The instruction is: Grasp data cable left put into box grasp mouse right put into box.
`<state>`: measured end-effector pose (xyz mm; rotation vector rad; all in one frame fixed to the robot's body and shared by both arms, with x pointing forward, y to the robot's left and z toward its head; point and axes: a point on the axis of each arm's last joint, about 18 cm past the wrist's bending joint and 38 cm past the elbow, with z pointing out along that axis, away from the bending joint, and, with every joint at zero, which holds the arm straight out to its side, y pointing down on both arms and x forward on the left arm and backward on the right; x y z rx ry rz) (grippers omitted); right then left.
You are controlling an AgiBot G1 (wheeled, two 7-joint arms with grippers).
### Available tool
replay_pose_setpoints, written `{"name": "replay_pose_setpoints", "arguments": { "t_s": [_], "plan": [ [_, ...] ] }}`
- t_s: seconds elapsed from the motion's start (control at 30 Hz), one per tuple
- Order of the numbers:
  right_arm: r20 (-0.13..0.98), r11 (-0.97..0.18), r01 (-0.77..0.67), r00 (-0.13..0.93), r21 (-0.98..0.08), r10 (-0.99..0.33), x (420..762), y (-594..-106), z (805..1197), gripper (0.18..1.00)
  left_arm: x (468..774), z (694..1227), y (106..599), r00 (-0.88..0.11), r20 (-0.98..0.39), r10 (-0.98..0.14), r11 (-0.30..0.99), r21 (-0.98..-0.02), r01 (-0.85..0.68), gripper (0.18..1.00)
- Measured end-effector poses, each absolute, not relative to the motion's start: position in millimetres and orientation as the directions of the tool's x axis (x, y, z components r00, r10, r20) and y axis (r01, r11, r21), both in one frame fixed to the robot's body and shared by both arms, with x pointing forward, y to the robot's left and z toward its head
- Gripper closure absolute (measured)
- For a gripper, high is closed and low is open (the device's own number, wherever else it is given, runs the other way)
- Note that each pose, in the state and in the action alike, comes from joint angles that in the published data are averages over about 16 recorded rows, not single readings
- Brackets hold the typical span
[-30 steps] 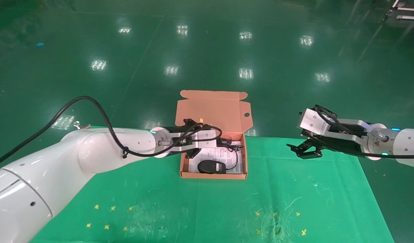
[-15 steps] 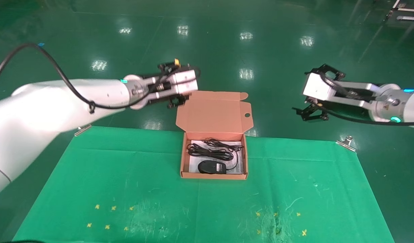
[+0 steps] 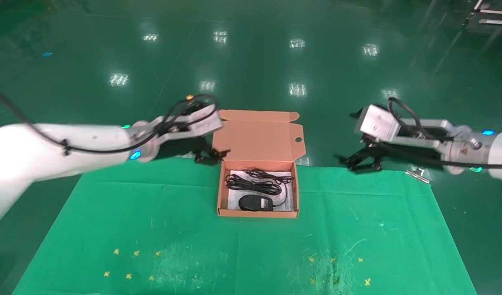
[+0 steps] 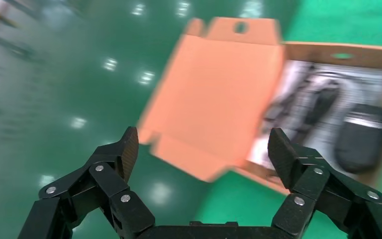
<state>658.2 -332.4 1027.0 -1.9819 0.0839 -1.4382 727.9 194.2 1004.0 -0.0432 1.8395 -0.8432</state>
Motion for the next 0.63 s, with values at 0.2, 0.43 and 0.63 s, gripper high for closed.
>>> {"name": "replay_pose_setpoints", "arguments": {
  "t_s": [0.2,0.43,0.63],
  "plan": [
    [0.751,-0.688,0.350,0.484,-0.636,-0.449,642.5,-322.2,1014.3,0.178,707.6,987.8,207.1,-0.543,-0.710,-0.448,0.659,-0.673,0.337,0.220],
    [0.678,-0.594,0.371,0.578,-0.713,-0.454,622.3,-312.5,1004.4,0.178,681.0,977.1,221.0,-0.637,-0.614,-0.466,0.554,-0.764,0.331,0.190],
    [0.647,-0.550,0.380,0.618,-0.744,-0.448,612.1,-308.7,1001.0,0.178,667.2,974.4,227.6,-0.675,-0.574,-0.464,0.505,-0.797,0.331,0.184]
  ]
}}
